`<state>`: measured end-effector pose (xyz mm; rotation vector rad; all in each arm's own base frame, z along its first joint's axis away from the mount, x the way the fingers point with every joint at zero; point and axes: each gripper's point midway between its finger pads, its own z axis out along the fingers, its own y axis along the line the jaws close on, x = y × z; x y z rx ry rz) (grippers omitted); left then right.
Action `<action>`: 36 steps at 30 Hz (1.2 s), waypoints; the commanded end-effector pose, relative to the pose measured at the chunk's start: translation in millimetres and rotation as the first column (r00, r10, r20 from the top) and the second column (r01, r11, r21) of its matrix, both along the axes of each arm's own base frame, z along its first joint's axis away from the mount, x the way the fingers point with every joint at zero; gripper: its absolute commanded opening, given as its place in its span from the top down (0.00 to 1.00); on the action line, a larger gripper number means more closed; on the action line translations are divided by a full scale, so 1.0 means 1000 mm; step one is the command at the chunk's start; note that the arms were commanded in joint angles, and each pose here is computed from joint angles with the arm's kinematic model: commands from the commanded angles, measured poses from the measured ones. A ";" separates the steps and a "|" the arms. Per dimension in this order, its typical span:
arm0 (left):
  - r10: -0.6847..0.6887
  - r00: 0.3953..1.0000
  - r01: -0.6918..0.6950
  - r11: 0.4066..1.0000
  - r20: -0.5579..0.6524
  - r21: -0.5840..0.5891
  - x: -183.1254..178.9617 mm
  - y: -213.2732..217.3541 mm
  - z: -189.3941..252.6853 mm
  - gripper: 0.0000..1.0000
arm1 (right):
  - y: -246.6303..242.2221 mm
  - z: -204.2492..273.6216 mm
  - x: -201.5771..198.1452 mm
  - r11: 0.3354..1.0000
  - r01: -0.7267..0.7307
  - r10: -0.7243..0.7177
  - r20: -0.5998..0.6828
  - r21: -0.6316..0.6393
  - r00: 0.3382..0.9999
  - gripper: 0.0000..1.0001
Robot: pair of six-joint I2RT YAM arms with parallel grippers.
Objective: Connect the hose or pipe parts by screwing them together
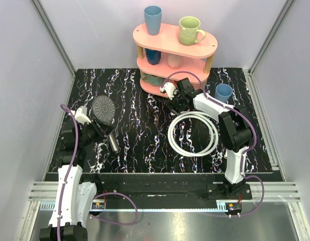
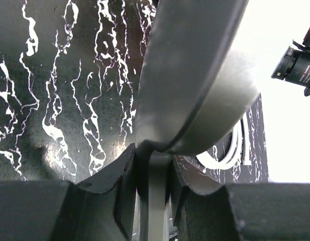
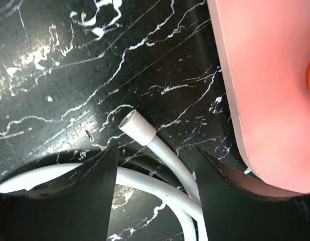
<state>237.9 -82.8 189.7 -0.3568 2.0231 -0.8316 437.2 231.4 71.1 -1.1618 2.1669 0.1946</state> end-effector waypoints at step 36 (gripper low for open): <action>0.051 0.997 -0.048 0.997 0.054 -0.053 0.014 0.002 0.015 1.00 | 0.110 0.072 -0.030 0.920 -0.359 0.299 0.312 0.158 0.902 1.00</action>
